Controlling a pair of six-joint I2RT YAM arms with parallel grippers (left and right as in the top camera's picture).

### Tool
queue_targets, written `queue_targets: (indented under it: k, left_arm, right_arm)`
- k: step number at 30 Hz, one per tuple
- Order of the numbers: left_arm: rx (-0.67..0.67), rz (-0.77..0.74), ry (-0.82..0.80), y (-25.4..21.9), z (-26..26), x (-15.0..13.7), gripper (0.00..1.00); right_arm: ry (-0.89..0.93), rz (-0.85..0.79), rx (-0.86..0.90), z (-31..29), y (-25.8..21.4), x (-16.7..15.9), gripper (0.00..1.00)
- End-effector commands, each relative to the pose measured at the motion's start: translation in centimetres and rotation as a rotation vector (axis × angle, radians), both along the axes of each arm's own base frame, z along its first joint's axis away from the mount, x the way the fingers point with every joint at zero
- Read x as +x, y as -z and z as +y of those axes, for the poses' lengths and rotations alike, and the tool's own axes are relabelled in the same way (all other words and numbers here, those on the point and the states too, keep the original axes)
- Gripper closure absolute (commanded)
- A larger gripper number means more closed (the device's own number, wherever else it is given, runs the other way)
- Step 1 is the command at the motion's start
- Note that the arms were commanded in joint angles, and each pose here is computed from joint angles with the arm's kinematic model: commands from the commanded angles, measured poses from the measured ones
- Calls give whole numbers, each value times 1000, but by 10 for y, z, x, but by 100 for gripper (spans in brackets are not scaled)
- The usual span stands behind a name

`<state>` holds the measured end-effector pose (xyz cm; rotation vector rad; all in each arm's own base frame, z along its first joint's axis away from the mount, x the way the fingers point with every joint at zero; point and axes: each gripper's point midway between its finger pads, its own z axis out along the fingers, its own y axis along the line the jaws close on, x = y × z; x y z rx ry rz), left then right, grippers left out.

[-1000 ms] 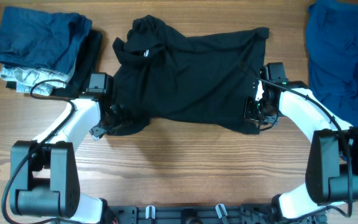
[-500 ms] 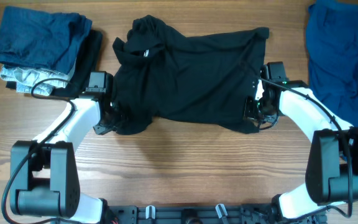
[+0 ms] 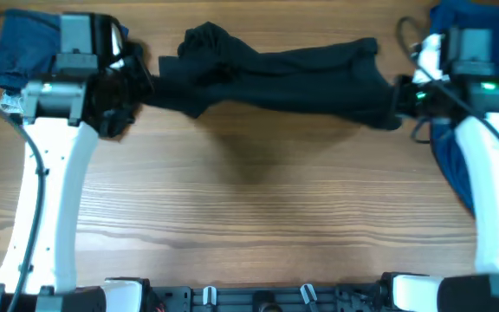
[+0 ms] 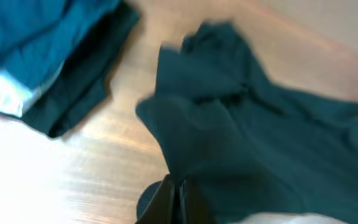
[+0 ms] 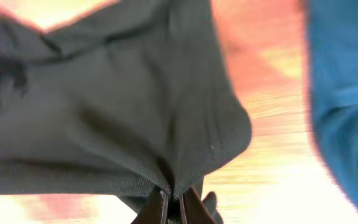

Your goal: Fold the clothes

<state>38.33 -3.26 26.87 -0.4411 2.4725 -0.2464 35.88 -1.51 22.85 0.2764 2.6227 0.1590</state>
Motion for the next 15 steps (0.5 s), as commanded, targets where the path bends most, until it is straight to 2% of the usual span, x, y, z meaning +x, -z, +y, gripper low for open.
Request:
queue_targets:
  k: [1, 6, 10, 15]
  left_arm:
    - [8, -105, 16, -41, 1, -1, 96]
    - [-2, -260, 15, -109, 2, -15, 96]
    - [-13, -437, 14, -180, 4, -48, 96]
    - [-8, -590, -8, -227, 11, -85, 96]
  right_arm:
    - [9, -170, -71, -28, -69, -4, 96]
    - [-11, -292, -148, -33, -130, -19, 96]
    - [-4, -365, -167, -31, -161, -37, 96]
    - [0, -451, -184, -28, -186, -55, 96]
